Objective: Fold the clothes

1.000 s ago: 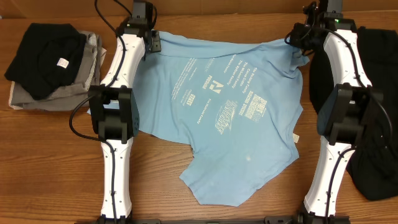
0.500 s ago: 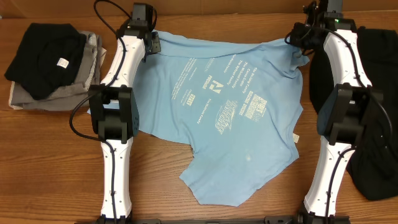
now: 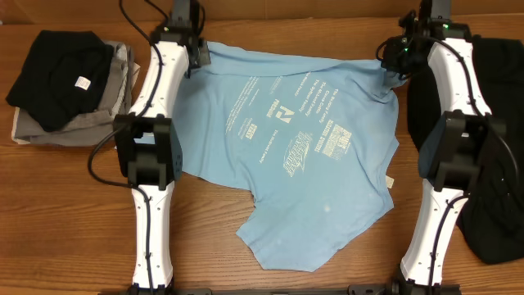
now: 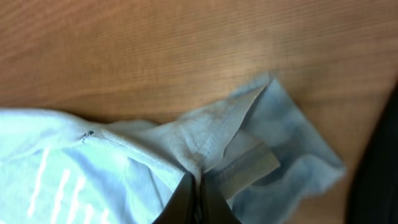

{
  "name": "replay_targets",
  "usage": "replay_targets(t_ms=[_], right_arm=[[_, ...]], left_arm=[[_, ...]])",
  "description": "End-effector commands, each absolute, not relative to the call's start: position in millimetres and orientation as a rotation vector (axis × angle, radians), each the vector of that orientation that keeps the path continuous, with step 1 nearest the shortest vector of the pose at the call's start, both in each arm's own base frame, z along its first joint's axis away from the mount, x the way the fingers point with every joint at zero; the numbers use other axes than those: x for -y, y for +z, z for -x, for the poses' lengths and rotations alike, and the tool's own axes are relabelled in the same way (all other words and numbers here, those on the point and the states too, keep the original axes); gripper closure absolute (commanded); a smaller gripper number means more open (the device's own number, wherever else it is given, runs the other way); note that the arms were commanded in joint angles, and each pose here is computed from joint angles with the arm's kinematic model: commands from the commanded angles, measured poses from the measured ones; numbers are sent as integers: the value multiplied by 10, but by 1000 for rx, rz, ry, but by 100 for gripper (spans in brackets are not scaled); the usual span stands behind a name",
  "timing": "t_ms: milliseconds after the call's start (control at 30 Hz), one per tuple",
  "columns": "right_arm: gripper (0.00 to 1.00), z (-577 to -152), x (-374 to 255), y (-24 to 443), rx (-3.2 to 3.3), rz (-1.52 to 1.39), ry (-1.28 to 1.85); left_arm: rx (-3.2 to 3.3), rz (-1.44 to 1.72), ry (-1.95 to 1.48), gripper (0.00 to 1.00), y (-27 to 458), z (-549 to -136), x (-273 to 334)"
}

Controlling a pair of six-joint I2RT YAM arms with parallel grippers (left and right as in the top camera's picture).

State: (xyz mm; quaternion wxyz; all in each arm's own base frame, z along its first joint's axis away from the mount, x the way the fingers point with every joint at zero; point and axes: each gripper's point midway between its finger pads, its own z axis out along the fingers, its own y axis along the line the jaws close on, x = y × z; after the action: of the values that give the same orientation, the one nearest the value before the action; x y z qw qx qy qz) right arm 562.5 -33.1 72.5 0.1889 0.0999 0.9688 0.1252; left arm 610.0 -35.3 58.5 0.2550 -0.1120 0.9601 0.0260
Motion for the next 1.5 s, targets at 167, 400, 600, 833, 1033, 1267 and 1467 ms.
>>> replay_targets(t_ms=[167, 400, 600, 833, 1033, 1267, 1467], right_arm=[[96, -5027, 558, 2769, -2477, -302, 385], [96, -4133, 567, 3914, -2299, -297, 319], [96, -3246, 578, 4675, -2113, -314, 217], [96, -2192, 391, 5327, -1877, -301, 76], [96, -1370, 189, 5789, -1658, -296, -8], [96, -922, 160, 6068, -1506, -311, -94], [96, -1372, 332, 5901, -1633, -306, -114]], left_arm=[[-2187, 321, -22, 96, 3335, -5696, 130], [-2042, 322, -16, 96, 4359, -4933, -83], [-1922, 287, 15, 96, 5032, -4227, -206], [-1772, 274, 47, 96, 5634, -3365, -332], [-1615, 360, 131, 96, 6039, -2610, -562], [-1530, 435, 204, 96, 6184, -2111, -708], [-1628, 488, 290, 96, 5936, -2377, -838]])
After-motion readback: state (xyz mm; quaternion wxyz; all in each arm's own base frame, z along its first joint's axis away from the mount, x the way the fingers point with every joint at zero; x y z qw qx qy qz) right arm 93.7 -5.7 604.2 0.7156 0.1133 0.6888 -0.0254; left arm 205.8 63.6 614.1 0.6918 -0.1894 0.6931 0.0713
